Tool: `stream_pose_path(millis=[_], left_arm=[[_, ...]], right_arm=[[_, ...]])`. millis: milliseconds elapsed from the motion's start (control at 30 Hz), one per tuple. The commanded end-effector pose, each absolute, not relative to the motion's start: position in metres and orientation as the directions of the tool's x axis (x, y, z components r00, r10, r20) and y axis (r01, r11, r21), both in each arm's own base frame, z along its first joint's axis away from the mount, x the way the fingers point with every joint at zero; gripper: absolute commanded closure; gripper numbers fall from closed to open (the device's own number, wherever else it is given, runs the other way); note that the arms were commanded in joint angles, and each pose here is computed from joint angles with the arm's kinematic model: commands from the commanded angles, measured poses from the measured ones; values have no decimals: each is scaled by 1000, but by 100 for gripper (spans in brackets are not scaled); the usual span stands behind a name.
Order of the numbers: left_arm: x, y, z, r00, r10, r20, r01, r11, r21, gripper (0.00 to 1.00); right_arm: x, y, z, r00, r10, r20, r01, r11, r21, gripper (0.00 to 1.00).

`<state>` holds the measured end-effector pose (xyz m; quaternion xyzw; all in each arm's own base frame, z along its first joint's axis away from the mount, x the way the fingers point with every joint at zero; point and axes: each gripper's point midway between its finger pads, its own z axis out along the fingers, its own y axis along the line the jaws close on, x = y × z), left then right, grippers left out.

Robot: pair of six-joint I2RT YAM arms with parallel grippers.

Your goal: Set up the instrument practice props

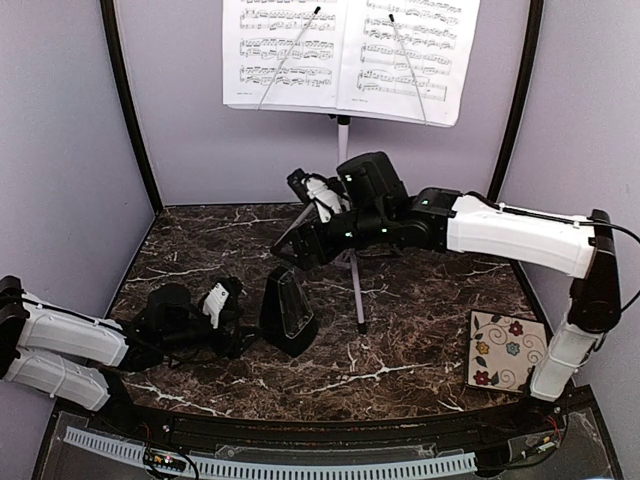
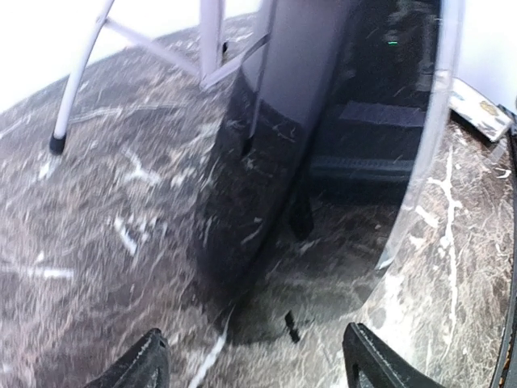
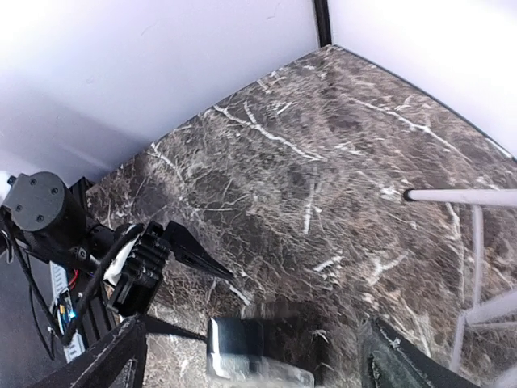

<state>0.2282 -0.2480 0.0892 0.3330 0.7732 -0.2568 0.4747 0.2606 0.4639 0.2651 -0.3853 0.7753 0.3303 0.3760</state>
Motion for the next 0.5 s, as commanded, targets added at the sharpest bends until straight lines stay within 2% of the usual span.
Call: stream_pose_path(millis=[0, 133, 267, 333, 467], left_arm=[[223, -230, 68, -497, 256, -829, 662, 730, -171, 27], [221, -215, 60, -588, 180, -788, 559, 795, -235, 38], [217, -208, 52, -652, 121, -749, 488, 822, -293, 50], [216, -208, 50, -674, 102, -731, 465, 828, -313, 54], [215, -212, 49, -710, 73, -701, 441, 822, -361, 57]], right_arm=[[272, 418, 265, -450, -297, -842, -799, 555, 232, 20], [271, 383, 232, -484, -336, -808, -768, 606, 208, 44], [273, 377, 197, -480, -401, -780, -766, 625, 151, 63], [278, 378, 185, -450, -437, -779, -763, 642, 80, 70], [290, 391, 167, -398, -481, -781, -761, 649, -12, 77]])
